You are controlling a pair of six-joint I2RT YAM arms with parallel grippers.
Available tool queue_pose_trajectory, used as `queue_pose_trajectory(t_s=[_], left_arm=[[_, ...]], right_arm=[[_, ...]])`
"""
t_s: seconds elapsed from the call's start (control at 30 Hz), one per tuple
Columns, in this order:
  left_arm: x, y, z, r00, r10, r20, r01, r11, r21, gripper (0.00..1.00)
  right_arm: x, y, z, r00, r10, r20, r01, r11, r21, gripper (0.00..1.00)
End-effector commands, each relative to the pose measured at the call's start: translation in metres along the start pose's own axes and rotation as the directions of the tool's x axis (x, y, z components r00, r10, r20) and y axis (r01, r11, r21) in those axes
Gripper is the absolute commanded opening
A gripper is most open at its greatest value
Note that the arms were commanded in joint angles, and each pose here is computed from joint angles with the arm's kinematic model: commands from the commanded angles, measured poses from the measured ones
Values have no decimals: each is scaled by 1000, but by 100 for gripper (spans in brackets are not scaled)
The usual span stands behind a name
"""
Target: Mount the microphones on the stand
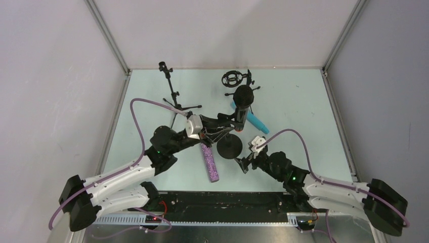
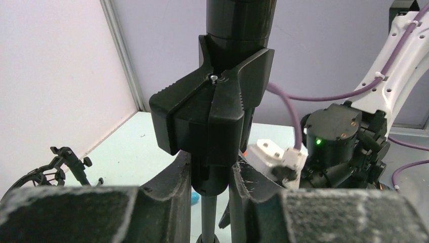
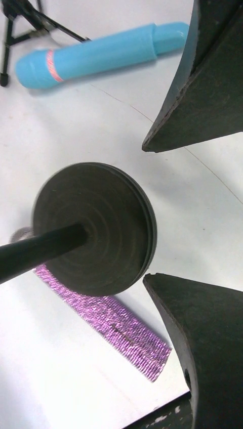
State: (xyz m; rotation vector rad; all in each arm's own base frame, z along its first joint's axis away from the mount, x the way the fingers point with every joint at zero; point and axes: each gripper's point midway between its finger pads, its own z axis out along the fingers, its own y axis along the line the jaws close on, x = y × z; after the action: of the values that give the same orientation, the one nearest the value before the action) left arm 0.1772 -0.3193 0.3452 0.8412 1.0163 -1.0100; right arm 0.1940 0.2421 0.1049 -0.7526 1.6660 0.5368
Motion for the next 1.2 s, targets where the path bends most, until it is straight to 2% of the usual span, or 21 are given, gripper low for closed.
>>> queue_pose_trajectory(t_s=[0.0, 0.2, 0.43, 0.73, 1.17], left_arm=[[-70, 5, 6, 974, 101, 201, -98, 995, -26, 0], [-64, 3, 7, 978, 90, 186, -90, 996, -10, 0], [-60, -2, 8, 982, 65, 179, -70, 997, 19, 0], [-56, 1, 9, 984, 51, 169, -54, 998, 14, 0], [-34, 46, 2, 992, 51, 117, -40, 995, -93, 0]], right_arm=[[-20, 0, -10, 998, -10, 62, 11, 1000, -11, 94], [-45, 4, -20, 985, -14, 171, 22, 999, -44, 94], [-59, 15, -13, 976, -16, 217, 38, 995, -96, 94], [-58, 21, -2, 979, -18, 204, 42, 992, -115, 95], [-45, 12, -9, 987, -2, 161, 14, 997, -75, 96]])
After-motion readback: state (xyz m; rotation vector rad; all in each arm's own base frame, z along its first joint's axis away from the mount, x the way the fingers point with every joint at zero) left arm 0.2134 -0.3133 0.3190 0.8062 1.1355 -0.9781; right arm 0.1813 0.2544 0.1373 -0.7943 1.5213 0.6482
